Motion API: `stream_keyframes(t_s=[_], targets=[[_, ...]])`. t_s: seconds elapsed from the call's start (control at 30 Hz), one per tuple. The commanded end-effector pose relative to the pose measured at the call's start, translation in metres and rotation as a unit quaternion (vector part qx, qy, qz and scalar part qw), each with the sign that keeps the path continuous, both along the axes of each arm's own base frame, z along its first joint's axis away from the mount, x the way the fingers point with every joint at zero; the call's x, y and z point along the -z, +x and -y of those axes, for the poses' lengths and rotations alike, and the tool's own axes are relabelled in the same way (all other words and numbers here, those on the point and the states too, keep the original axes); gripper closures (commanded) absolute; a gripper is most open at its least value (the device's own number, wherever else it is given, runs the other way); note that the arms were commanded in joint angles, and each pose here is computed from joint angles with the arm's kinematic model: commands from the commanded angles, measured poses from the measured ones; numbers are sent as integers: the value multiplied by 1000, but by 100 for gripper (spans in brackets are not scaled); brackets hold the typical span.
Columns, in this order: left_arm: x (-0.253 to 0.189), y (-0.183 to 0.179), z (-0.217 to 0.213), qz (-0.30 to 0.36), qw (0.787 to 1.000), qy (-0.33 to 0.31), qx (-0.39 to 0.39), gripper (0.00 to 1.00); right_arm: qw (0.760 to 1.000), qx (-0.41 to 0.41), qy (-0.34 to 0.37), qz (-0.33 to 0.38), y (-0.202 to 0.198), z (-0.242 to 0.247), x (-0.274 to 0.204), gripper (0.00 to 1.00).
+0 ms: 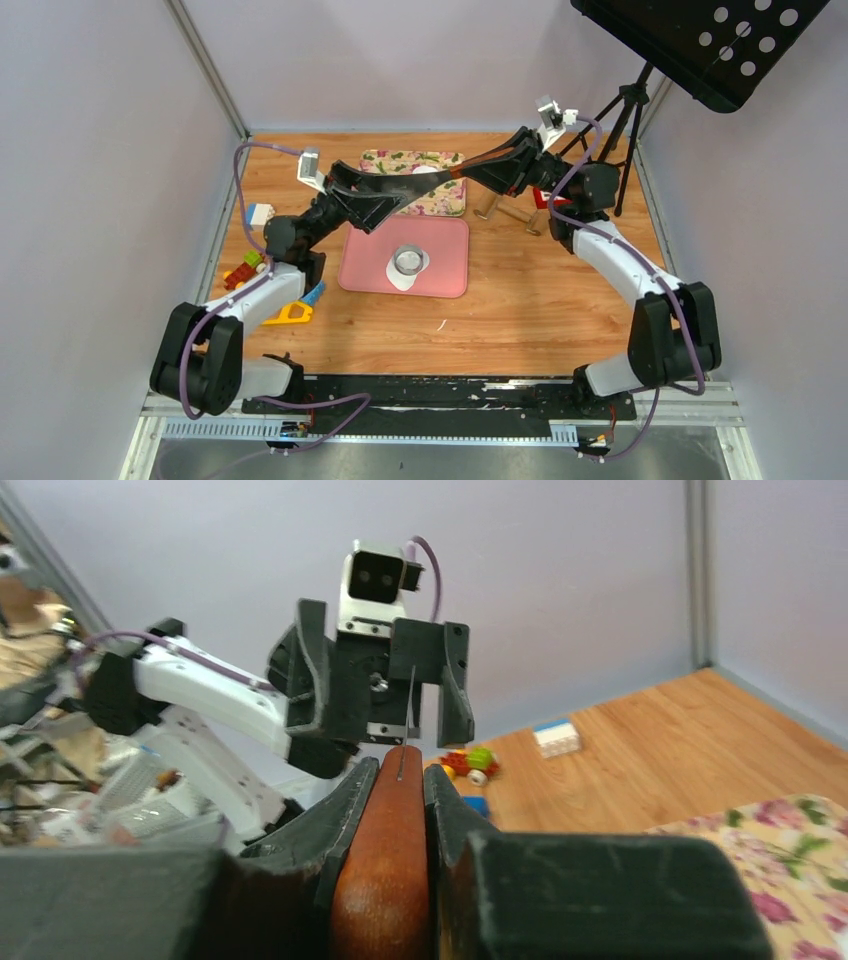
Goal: Roll out the dumpling wrappers from the dough
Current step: Pick up the spatula from the center of the board, then remove the dumpling wrapper from the work surface.
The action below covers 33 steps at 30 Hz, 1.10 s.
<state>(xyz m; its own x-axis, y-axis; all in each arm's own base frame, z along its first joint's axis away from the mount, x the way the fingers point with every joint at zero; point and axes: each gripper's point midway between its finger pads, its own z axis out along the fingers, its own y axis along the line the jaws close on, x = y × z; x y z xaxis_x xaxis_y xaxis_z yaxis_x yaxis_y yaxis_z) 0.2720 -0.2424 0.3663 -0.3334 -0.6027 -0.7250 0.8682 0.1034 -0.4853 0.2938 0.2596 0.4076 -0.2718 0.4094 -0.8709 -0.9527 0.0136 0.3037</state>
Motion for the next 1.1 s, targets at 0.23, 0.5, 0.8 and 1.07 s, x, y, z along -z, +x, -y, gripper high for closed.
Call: stream_keyframes(t_s=[0.23,0.5,0.8,1.07], targets=[[-17,55,-75,37,986,76,-143,0,963,212,-168,-2,45,28,48,100],[111,116,-142,-6,858,402,-320,0,927,275,-209,-150,67,47,135,100],[192,129,-191,-83,758,534,-364,7,902,272,-192,-275,77,42,193,100],[236,133,-188,-78,697,617,-357,20,883,280,-182,-330,92,40,210,100]])
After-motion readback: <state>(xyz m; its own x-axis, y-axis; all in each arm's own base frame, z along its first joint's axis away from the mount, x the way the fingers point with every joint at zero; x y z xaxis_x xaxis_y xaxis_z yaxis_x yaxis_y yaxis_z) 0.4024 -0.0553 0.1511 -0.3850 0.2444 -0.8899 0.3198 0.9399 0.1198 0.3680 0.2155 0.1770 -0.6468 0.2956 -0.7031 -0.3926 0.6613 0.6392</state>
